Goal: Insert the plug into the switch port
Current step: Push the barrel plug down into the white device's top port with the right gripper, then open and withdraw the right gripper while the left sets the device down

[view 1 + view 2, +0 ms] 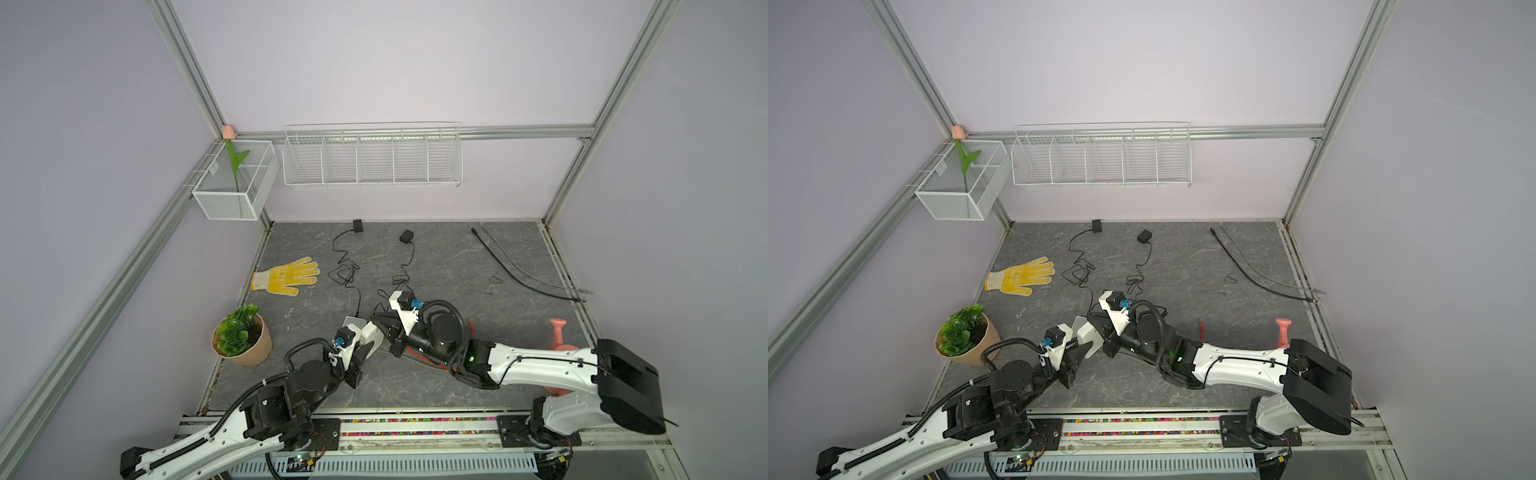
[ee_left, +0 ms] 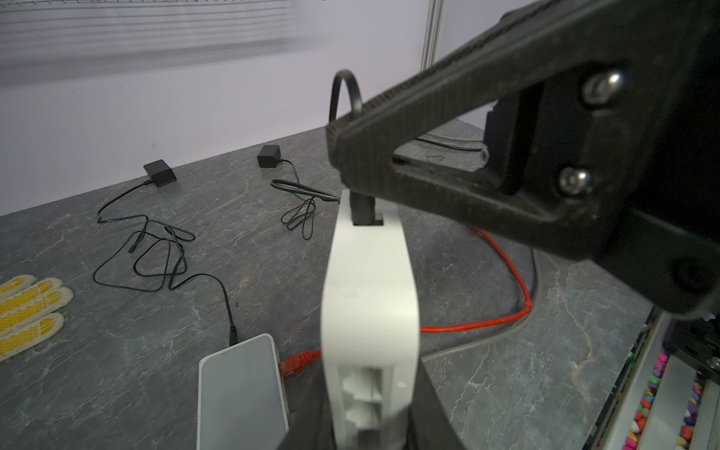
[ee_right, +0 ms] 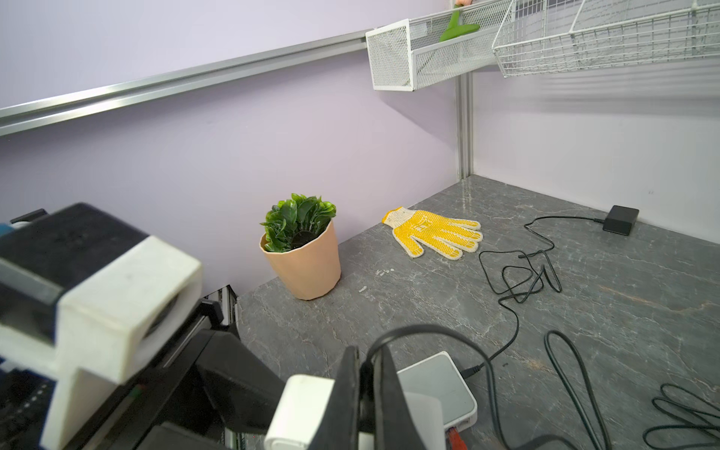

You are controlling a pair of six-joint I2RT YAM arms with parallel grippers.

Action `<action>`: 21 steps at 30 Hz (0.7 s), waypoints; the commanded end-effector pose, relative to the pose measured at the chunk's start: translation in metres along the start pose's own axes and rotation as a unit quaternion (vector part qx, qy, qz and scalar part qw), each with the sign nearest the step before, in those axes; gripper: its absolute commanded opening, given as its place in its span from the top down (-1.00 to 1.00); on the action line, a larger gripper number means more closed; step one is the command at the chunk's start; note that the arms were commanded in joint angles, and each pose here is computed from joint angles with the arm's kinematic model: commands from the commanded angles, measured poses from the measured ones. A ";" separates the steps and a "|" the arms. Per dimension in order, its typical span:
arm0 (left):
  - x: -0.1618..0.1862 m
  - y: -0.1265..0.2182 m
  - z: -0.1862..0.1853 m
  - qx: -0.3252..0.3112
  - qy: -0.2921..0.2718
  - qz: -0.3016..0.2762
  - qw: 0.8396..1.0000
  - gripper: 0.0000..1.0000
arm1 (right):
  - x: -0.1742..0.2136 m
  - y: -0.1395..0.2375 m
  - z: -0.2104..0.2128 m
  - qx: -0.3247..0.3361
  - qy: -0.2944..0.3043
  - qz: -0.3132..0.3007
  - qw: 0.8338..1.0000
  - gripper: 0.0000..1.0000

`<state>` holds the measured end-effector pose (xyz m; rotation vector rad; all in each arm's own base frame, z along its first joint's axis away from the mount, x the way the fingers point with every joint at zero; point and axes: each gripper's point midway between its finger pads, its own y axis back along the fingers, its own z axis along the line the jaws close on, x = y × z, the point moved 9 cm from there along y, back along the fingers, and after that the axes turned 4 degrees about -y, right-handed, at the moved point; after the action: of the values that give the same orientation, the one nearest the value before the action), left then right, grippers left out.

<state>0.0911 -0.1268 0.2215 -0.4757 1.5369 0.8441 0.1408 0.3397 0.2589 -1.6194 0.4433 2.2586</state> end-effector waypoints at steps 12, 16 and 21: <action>-0.065 0.010 0.011 -0.043 0.071 -0.129 0.988 1.00 | 0.045 0.007 0.006 0.022 0.033 0.194 0.980 0.51; -0.058 -0.007 0.011 -0.050 0.065 -0.073 0.994 1.00 | 0.015 0.026 0.008 0.039 0.053 0.191 0.979 -0.25; -0.058 -0.025 0.015 -0.067 0.069 -0.045 0.994 1.00 | -0.007 0.060 0.005 0.063 0.057 0.188 0.979 -0.52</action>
<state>0.1231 -0.1380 0.2507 -0.6216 1.5469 0.9406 0.1172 0.3087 0.2770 -1.7120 0.8135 2.3455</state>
